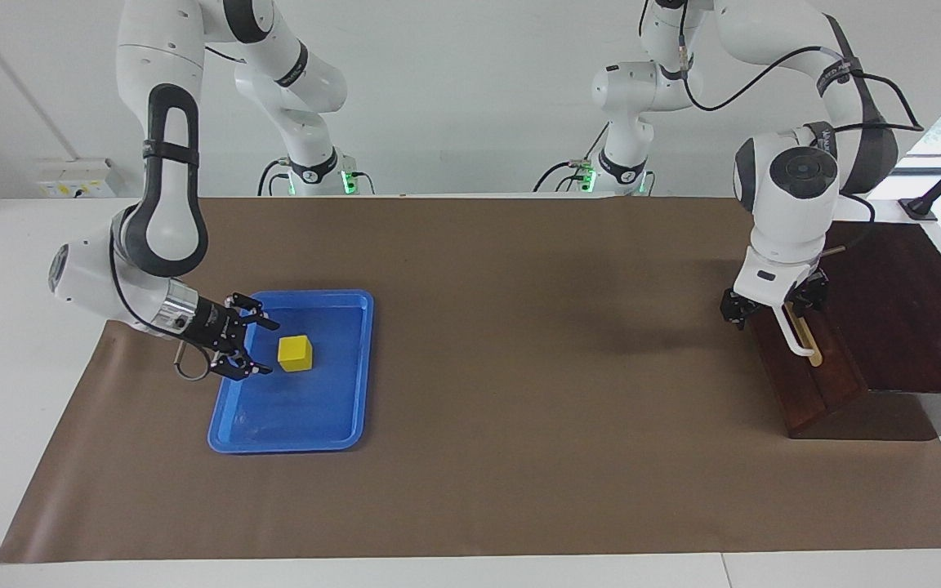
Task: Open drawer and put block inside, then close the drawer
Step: 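Move the right gripper over the yellow cube while the left gripper grips the drawer handle, then grasp the yellow cube with the right gripper while the left gripper pulls the drawer open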
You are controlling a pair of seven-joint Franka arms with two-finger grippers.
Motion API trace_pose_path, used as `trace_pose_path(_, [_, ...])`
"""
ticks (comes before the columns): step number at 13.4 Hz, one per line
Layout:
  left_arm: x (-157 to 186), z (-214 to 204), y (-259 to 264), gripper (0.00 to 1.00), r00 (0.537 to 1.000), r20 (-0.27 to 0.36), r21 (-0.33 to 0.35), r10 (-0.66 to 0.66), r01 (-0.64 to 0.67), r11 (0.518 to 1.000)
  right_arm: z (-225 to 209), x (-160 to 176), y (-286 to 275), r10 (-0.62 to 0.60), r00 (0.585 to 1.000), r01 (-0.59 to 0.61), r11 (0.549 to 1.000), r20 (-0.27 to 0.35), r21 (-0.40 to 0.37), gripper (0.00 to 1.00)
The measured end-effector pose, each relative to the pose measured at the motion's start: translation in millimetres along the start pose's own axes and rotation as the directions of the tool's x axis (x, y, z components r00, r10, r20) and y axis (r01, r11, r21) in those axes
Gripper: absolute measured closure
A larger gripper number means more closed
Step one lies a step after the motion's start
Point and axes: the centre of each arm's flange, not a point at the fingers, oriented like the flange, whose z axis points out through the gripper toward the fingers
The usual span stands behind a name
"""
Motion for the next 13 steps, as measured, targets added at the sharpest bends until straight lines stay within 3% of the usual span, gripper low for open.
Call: trace_pose_path(13, [-9.9,42.4,-0.1,0.0,1.0,0.0,-0.002,-0.023,0.023,1.0,28.7,1.9,3.9,-0.015,1.0,0.017,0.998,-0.026,0.054,0.08])
